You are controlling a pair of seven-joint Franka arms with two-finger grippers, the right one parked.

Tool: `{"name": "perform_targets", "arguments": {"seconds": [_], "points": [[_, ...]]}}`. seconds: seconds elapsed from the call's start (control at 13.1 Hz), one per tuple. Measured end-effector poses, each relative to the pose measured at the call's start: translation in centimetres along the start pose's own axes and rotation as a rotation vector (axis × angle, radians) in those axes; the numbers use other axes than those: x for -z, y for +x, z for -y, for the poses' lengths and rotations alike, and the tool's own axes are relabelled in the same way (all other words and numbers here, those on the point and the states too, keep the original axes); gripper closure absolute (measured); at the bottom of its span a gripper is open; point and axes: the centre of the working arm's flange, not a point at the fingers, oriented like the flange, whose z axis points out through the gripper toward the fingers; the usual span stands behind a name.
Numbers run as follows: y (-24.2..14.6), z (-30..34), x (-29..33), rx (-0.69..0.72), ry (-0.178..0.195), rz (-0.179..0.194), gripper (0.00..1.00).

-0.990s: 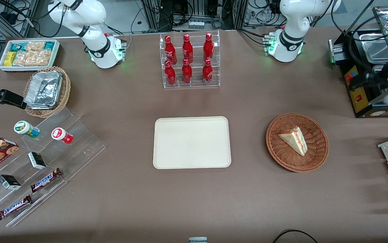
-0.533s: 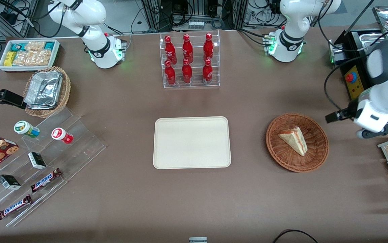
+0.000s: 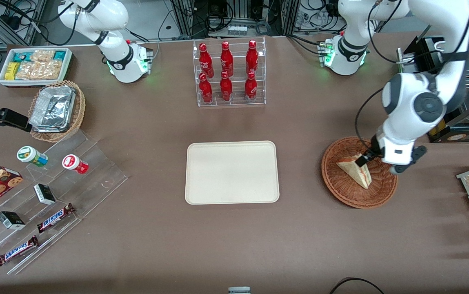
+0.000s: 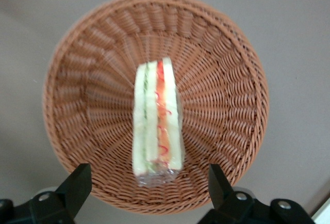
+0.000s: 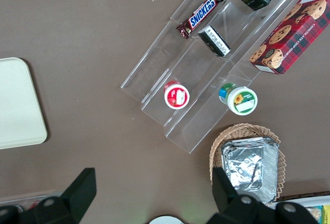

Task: Place sandwich from basket to tray
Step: 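Lower the left gripper over the sandwich and close on it, then lift the sandwich and carry it with the left gripper to the tray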

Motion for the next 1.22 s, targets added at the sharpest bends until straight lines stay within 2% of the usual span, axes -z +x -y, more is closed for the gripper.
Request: {"name": "perform_targets", "arguments": {"seconds": [0.46, 0.91, 0.99, 1.22], "points": [[-0.3, 0.3, -4.0, 0.008, -0.007, -0.005, 0.0], [-0.3, 0.5, -7.7, 0.011, 0.014, 0.019, 0.04], [-0.2, 0.6, -7.7, 0.013, 0.014, 0.018, 0.12], [0.1, 0.4, -7.3, 0.023, 0.006, 0.009, 0.5]]}}
